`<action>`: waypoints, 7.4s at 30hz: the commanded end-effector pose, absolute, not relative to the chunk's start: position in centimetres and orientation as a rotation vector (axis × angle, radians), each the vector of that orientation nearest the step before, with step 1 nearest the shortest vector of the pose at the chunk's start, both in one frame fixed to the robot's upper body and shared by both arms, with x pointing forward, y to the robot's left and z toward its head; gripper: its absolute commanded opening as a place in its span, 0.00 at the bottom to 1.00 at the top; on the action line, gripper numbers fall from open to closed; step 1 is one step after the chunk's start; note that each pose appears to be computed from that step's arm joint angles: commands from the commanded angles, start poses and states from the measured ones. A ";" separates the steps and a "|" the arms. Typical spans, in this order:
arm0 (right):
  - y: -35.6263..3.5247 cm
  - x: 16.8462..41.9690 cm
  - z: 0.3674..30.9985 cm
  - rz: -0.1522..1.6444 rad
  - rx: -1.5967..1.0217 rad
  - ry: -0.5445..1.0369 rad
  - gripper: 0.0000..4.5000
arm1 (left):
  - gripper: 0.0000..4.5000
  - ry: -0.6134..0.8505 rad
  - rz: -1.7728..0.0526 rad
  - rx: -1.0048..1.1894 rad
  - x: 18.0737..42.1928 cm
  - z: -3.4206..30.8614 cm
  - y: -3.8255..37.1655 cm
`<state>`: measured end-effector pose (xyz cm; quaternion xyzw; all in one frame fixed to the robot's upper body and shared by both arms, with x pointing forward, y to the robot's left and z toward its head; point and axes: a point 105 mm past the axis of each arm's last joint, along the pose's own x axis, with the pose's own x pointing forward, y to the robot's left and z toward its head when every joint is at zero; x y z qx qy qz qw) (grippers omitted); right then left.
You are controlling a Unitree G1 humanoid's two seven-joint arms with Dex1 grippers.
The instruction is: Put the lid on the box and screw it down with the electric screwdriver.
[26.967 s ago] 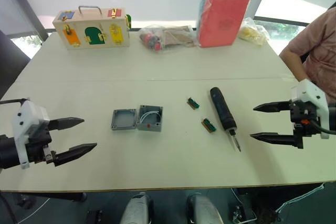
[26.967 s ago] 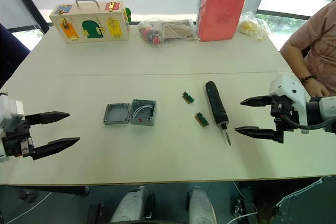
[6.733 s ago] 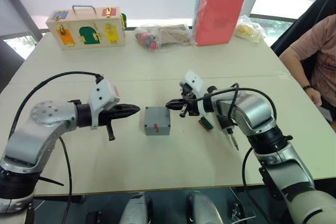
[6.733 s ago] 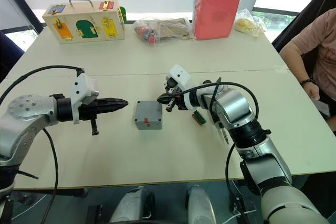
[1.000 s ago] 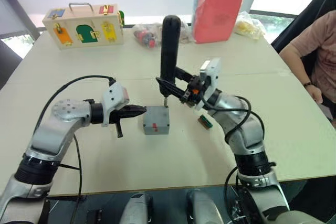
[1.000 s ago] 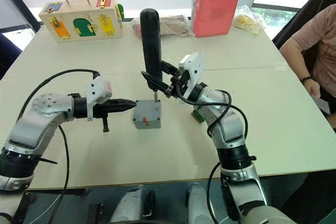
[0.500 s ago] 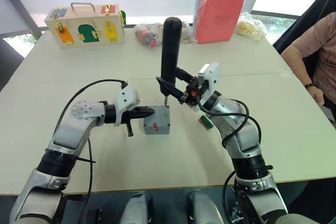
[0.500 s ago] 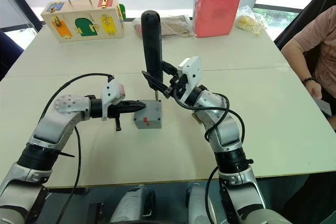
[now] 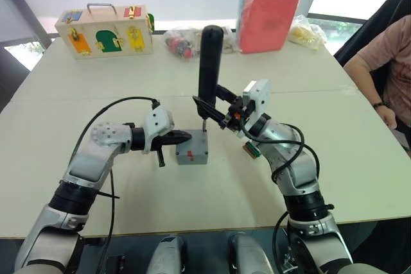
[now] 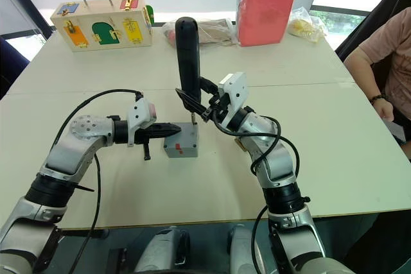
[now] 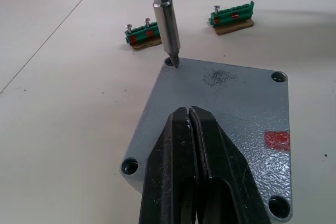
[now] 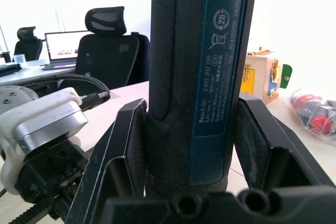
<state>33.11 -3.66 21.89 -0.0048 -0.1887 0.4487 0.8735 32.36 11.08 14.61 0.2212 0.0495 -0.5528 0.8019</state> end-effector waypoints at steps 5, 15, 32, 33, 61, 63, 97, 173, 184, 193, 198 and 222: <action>-3.9 33.0 23.5 0.929 -0.033 -0.472 0.42 | 0.00 0.142 -1.200 0.480 31.8 13.8 11.1; -4.0 32.9 22.9 0.953 -0.062 -0.442 0.42 | 0.00 0.148 -1.205 0.482 31.8 13.3 10.8; -3.1 33.4 17.5 0.956 -0.070 -0.168 0.42 | 0.00 0.186 -1.202 0.501 31.8 11.8 11.1; -3.2 33.5 17.3 0.947 -0.064 -0.154 0.42 | 0.00 0.189 -1.202 0.501 31.8 11.7 11.2; -3.8 34.3 14.3 0.884 -0.073 0.065 0.42 | 0.00 0.234 -1.216 0.500 31.2 10.3 10.8; -3.8 34.3 14.3 0.884 -0.072 0.068 0.42 | 0.00 0.235 -1.216 0.500 31.2 10.3 10.8; -5.1 32.8 30.7 0.909 0.060 -0.324 0.42 | 0.00 0.110 -1.210 0.481 31.4 13.8 9.6; -5.4 31.3 14.0 1.020 -0.344 0.326 0.02 | 0.00 0.136 -1.003 0.428 32.0 13.5 14.9; -4.2 29.3 13.2 1.123 -0.340 0.378 0.02 | 0.00 0.100 -1.050 0.425 34.4 13.1 12.6; -5.5 29.3 14.2 1.092 -0.429 0.370 0.02 | 0.00 0.110 -1.030 0.438 35.4 12.8 13.4; -7.8 31.9 16.1 0.988 -0.482 0.334 0.02 | 0.00 0.154 -1.038 0.485 34.0 12.8 15.6; -4.5 33.7 13.7 1.098 -0.472 0.300 0.02 | 0.00 0.186 -1.110 0.501 30.7 12.8 14.4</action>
